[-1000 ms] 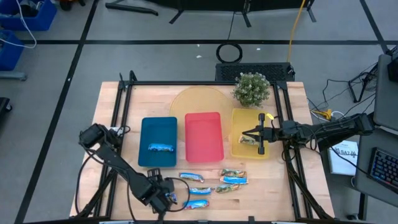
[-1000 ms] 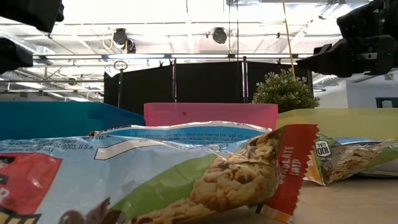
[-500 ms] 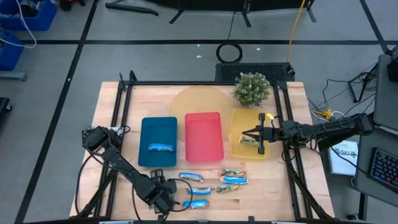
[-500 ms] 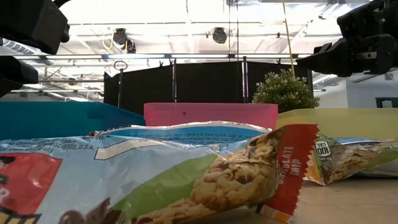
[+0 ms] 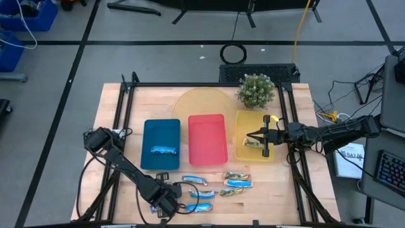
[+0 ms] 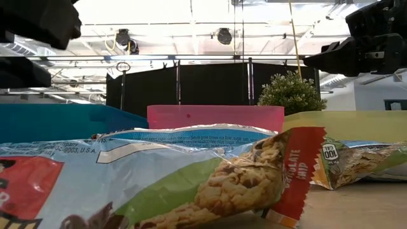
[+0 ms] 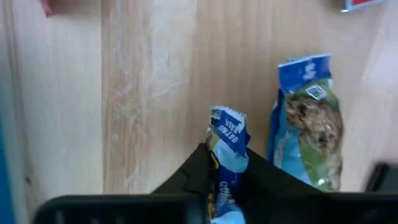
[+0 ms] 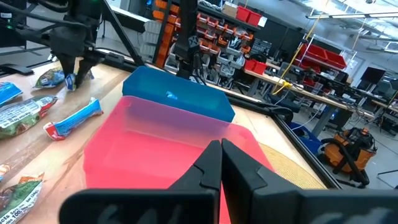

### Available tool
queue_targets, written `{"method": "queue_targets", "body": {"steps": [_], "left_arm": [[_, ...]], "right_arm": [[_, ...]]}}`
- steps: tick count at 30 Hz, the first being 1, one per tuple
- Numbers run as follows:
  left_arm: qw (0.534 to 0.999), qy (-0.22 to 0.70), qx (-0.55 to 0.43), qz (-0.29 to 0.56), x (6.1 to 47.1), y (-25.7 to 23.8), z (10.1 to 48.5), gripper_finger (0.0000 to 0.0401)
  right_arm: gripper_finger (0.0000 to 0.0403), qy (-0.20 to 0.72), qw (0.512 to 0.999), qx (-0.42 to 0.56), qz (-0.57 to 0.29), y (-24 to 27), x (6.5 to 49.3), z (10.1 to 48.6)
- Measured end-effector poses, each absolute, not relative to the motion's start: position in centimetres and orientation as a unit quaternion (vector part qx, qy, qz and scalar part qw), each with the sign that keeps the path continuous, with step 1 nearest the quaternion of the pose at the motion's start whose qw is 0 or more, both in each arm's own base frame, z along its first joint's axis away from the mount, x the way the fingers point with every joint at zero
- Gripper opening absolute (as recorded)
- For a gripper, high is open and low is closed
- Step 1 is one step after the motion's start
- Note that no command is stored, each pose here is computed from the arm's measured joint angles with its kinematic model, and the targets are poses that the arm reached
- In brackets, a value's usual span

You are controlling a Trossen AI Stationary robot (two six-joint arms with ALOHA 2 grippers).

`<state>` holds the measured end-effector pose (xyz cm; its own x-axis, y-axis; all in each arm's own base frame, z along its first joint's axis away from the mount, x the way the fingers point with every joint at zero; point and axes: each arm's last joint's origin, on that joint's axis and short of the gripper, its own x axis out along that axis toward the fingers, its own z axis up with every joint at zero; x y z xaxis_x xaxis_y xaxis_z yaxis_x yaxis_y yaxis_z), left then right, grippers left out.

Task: Pick and place Granola Bars by type
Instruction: Put the blue granola bar into the blue bin

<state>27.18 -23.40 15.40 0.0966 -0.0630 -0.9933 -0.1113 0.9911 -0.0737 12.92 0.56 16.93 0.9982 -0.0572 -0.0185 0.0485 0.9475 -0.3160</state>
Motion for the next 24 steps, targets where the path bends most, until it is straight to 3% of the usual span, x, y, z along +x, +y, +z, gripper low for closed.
{"method": "queue_targets", "body": {"steps": [2,8,12,19,24], "left_arm": [[0.743,0.667,-0.055,0.002,26.9,-23.4,16.1,0.0039],[0.787,0.615,-0.024,-0.043,25.7,-23.4,20.1,0.0044],[0.841,0.536,0.024,-0.064,23.9,-23.2,24.1,0.0062],[0.907,0.393,0.132,-0.078,19.6,-21.3,30.8,0.0035],[0.929,0.329,0.160,-0.060,17.6,-17.8,32.0,0.0041]], "right_arm": [[0.0000,0.013,0.987,-0.160,-0.027,0.6,12.9,16.9],[0.0000,0.014,0.987,-0.160,-0.027,0.6,12.9,16.9],[0.0000,0.014,0.987,-0.160,-0.027,0.6,12.9,16.9],[0.0000,0.014,0.987,-0.160,-0.027,0.6,12.9,16.9],[0.0000,0.014,0.987,-0.160,-0.027,0.6,12.9,16.9]]}}
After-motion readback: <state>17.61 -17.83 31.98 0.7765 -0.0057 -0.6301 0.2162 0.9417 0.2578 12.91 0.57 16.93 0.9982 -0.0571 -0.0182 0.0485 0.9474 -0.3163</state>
